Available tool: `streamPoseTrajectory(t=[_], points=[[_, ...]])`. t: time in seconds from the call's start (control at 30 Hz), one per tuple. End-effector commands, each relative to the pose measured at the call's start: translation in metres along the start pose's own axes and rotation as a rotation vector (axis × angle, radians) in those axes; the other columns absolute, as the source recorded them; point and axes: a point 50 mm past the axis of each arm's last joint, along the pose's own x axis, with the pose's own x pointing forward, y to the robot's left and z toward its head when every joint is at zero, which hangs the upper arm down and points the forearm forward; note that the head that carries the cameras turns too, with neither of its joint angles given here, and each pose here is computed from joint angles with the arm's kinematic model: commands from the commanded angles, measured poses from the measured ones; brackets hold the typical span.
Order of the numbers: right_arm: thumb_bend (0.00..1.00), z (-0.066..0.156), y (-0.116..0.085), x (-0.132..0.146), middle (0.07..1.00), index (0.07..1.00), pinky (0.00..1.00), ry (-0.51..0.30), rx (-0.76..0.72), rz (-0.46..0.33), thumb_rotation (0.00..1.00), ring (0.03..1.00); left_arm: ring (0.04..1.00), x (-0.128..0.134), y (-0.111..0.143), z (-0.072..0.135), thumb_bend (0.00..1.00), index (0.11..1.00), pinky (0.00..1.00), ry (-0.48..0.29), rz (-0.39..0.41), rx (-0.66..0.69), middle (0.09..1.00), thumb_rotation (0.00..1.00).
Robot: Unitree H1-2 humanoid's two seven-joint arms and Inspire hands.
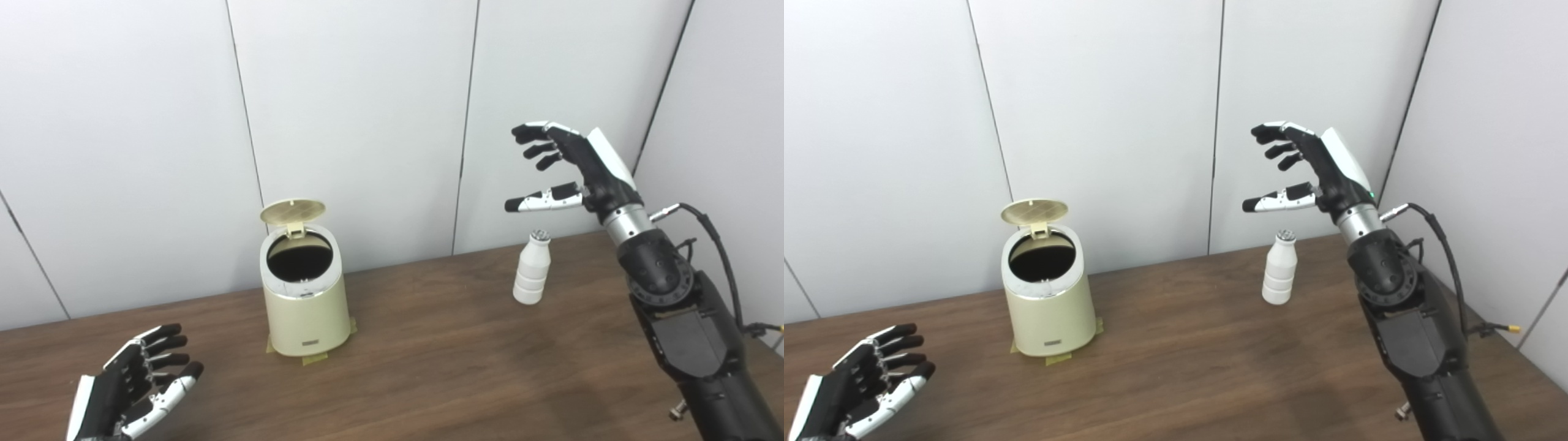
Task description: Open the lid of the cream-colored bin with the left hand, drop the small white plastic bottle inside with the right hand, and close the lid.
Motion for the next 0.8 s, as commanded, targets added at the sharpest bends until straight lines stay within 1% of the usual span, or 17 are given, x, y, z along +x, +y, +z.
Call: streamPoseTrajectory(t=[0.0, 0.03, 0.07, 0.13, 0.2, 0.27, 0.3, 0.33, 0.47, 0.53, 0.57, 0.63, 0.7, 0.77], points=[[0.80, 0.007, -0.028, 0.014, 0.800, 0.784, 0.60, 0.010, 0.056, -0.062, 0.26, 0.728, 0.657, 0.013, 0.004, 0.021, 0.60, 0.750, 0.53, -0.083, 0.001, 0.009, 0.724, 0.08], [0.83, 0.002, -0.030, 0.013, 0.811, 0.794, 0.64, 0.036, 0.087, -0.059, 0.28, 0.738, 0.658, 0.013, 0.004, 0.022, 0.60, 0.751, 0.53, -0.081, 0.001, 0.012, 0.726, 0.07], [0.84, -0.006, -0.031, 0.011, 0.815, 0.797, 0.65, 0.064, 0.109, -0.052, 0.28, 0.742, 0.658, 0.012, 0.004, 0.022, 0.60, 0.751, 0.53, -0.080, 0.001, 0.017, 0.727, 0.06], [0.86, -0.019, -0.032, 0.006, 0.847, 0.841, 0.73, 0.109, 0.135, -0.033, 0.31, 0.790, 0.663, 0.012, 0.004, 0.022, 0.60, 0.754, 0.54, -0.078, 0.000, 0.021, 0.731, 0.06], [0.86, -0.033, -0.031, 0.000, 0.875, 0.869, 0.76, 0.150, 0.154, 0.001, 0.33, 0.820, 0.662, 0.012, 0.006, 0.022, 0.59, 0.756, 0.53, -0.082, -0.002, 0.024, 0.730, 0.05], [0.88, -0.045, -0.030, -0.005, 0.912, 0.906, 0.79, 0.177, 0.157, 0.033, 0.37, 0.854, 0.660, 0.012, 0.006, 0.023, 0.59, 0.756, 0.53, -0.081, -0.002, 0.023, 0.728, 0.04], [0.91, -0.051, -0.029, -0.007, 0.920, 0.918, 0.80, 0.186, 0.160, 0.045, 0.39, 0.859, 0.661, 0.012, 0.006, 0.023, 0.59, 0.755, 0.53, -0.079, -0.002, 0.020, 0.729, 0.04], [0.96, -0.055, -0.028, -0.008, 0.920, 0.926, 0.80, 0.191, 0.162, 0.052, 0.41, 0.856, 0.668, 0.011, 0.006, 0.024, 0.58, 0.755, 0.53, -0.078, -0.003, 0.018, 0.732, 0.03], [0.99, -0.069, -0.021, -0.017, 0.934, 0.951, 0.84, 0.228, 0.219, 0.099, 0.39, 0.877, 0.672, 0.010, 0.005, 0.025, 0.58, 0.759, 0.54, -0.074, -0.008, 0.012, 0.733, 0.02], [0.97, -0.074, -0.017, -0.023, 0.957, 0.972, 0.93, 0.245, 0.252, 0.123, 0.36, 0.930, 0.672, 0.010, 0.005, 0.026, 0.59, 0.759, 0.54, -0.073, -0.008, 0.014, 0.735, 0.02], [0.97, -0.075, -0.015, -0.024, 0.961, 0.975, 0.94, 0.248, 0.254, 0.129, 0.36, 0.939, 0.672, 0.010, 0.005, 0.026, 0.59, 0.758, 0.55, -0.072, -0.007, 0.016, 0.735, 0.02], [0.96, -0.080, -0.010, -0.030, 0.969, 0.985, 0.96, 0.262, 0.272, 0.147, 0.35, 0.958, 0.668, 0.010, 0.005, 0.027, 0.59, 0.755, 0.54, -0.071, -0.008, 0.020, 0.733, 0.03], [0.94, -0.084, -0.003, -0.039, 0.978, 0.995, 0.91, 0.280, 0.303, 0.167, 0.34, 0.950, 0.665, 0.010, 0.005, 0.028, 0.59, 0.753, 0.54, -0.072, -0.011, 0.020, 0.731, 0.03], [0.91, -0.089, 0.005, -0.046, 0.985, 0.999, 0.88, 0.285, 0.338, 0.176, 0.30, 0.942, 0.661, 0.009, 0.005, 0.029, 0.60, 0.754, 0.53, -0.071, -0.015, 0.015, 0.731, 0.03]])
